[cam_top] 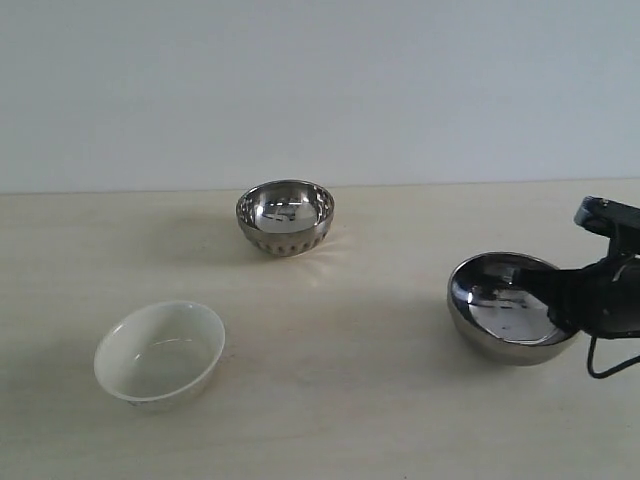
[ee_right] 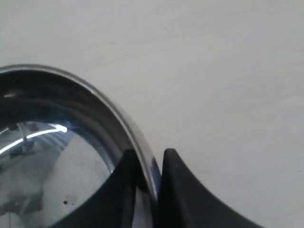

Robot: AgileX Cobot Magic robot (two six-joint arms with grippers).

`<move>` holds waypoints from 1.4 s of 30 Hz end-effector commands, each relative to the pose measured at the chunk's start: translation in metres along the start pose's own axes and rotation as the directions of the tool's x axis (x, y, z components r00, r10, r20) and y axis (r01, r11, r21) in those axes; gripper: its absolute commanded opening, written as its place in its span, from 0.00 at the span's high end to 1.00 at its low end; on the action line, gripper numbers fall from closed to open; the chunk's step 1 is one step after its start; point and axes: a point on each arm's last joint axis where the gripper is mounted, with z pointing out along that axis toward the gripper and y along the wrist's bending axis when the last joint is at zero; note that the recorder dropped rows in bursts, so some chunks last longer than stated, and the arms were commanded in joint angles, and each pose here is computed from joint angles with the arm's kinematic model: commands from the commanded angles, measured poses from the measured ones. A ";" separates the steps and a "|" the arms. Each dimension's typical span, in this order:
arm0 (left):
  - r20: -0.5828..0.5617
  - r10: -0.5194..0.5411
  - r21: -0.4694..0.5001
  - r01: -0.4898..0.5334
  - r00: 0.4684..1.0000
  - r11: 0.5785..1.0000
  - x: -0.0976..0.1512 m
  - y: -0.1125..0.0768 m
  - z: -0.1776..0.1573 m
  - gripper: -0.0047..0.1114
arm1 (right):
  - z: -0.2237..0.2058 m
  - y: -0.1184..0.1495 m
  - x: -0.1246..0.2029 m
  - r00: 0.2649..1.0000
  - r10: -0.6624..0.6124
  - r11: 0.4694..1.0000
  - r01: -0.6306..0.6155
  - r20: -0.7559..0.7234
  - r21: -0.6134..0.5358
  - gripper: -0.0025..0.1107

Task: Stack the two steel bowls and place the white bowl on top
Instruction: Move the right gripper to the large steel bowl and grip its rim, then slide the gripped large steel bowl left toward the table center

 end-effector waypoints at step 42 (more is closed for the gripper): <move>0.007 -0.004 0.005 0.004 1.000 1.000 0.000 0.000 0.000 0.93 | -0.012 0.180 0.033 0.975 -0.214 0.926 0.186 -0.051 -0.328 0.98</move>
